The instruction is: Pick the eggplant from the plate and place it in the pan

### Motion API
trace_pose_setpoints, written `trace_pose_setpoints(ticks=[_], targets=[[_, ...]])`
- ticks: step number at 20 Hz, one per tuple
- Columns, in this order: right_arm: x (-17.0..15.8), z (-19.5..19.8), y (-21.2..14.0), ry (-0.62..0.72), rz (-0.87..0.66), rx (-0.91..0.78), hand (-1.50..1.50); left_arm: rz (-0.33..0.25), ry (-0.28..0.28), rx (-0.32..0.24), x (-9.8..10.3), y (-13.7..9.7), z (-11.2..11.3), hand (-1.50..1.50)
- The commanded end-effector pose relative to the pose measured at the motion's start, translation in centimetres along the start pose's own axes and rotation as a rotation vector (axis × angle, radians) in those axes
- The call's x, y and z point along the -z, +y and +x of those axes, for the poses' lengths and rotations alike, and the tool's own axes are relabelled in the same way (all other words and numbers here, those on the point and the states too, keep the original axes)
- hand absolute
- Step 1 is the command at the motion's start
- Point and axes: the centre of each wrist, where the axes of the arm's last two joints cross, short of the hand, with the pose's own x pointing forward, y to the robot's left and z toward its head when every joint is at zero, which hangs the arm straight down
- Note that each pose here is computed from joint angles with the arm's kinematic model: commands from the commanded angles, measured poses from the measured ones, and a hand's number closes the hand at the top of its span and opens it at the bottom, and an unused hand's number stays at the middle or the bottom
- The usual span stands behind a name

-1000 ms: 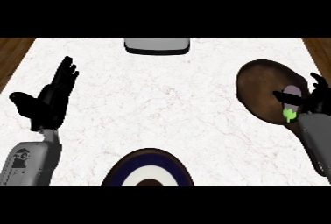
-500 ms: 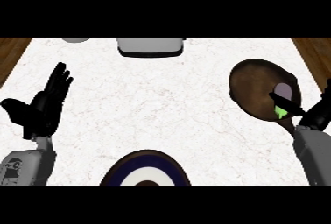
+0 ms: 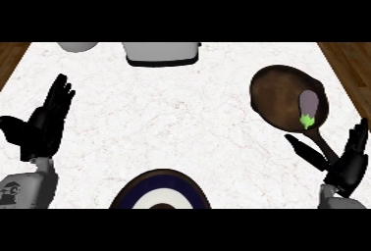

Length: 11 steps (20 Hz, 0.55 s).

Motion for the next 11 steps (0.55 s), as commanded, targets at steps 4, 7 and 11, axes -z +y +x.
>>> trace_pose_setpoints(ticks=[4,7,11], targets=[[-8.6,4.5,-4.7,0.010,-0.046,0.045,-1.50,-0.011,-0.005,-0.010,-1.0,-0.8,0.6,0.00],[-12.4,5.6,-5.8,0.015,-0.016,0.025,-1.50,-0.028,-0.019,-0.012,1.1,-1.2,-0.1,0.00],[-12.9,6.9,-5.8,0.017,-0.038,-0.044,-1.50,-0.046,-0.014,-0.031,1.2,-1.9,0.7,0.00]])
